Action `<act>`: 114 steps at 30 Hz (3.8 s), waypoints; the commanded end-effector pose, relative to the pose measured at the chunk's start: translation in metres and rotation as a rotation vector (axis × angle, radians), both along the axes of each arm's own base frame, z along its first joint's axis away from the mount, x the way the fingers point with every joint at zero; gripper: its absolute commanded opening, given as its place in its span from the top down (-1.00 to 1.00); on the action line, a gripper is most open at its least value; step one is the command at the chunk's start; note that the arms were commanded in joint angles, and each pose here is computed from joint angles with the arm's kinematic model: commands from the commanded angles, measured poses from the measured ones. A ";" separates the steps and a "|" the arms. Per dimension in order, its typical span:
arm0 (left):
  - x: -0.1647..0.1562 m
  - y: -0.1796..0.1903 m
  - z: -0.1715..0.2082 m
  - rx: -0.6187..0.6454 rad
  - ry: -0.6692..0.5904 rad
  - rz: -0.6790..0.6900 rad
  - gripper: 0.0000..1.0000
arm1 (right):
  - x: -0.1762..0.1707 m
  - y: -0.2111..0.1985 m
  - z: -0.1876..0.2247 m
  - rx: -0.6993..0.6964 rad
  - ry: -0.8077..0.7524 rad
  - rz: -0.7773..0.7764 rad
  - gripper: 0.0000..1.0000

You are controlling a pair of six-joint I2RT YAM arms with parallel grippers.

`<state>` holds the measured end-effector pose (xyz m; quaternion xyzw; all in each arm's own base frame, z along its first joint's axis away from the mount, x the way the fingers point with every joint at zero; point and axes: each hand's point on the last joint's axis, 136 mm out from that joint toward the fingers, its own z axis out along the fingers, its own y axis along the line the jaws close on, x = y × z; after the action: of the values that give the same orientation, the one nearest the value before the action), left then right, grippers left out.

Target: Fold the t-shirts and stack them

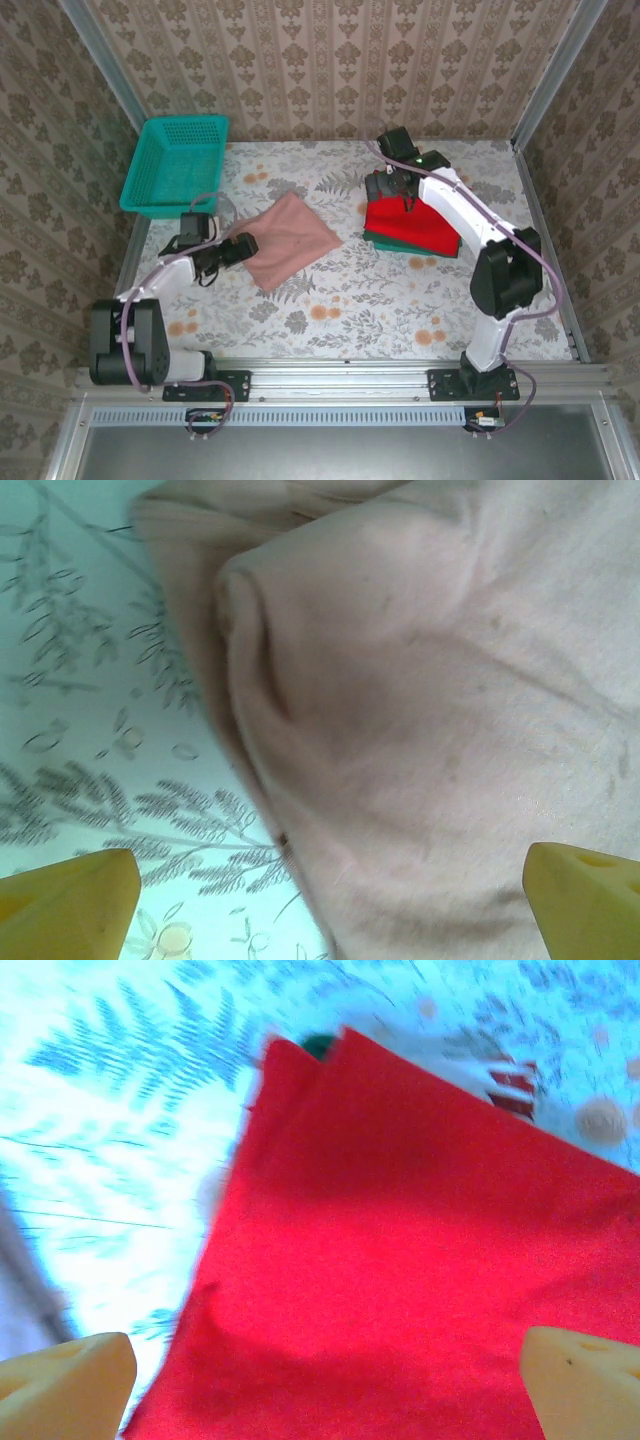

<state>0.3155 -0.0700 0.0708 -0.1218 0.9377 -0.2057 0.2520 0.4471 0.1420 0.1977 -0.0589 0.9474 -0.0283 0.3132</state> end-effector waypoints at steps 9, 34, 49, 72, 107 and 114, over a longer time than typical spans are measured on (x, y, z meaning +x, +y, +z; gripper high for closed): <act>0.005 0.000 -0.001 -0.165 -0.050 0.140 -0.93 | 0.004 0.188 -0.058 0.272 0.127 0.267 -0.92; 0.019 -0.079 -0.054 -0.351 0.120 -0.057 0.41 | -0.042 0.217 -0.138 0.372 0.376 0.167 -0.52; -0.021 -0.092 -0.068 -0.361 0.230 -0.257 -0.03 | -0.056 0.166 -0.162 0.323 0.333 0.011 -0.51; -0.024 -0.135 -0.031 -0.467 0.151 -0.316 0.90 | -0.055 0.191 -0.112 0.345 0.226 0.071 0.74; 0.015 -0.127 -0.029 -0.395 0.159 -0.303 0.69 | -0.095 0.119 -0.110 0.235 0.224 -0.078 1.00; 0.013 -0.124 -0.028 -0.365 0.184 -0.371 0.30 | -0.114 0.113 -0.126 0.228 0.244 -0.114 1.00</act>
<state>0.3322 -0.1890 0.0390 -0.0442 0.9104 -0.3965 0.1098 0.3394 0.2582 0.0716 0.0098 0.9788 0.0671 0.1931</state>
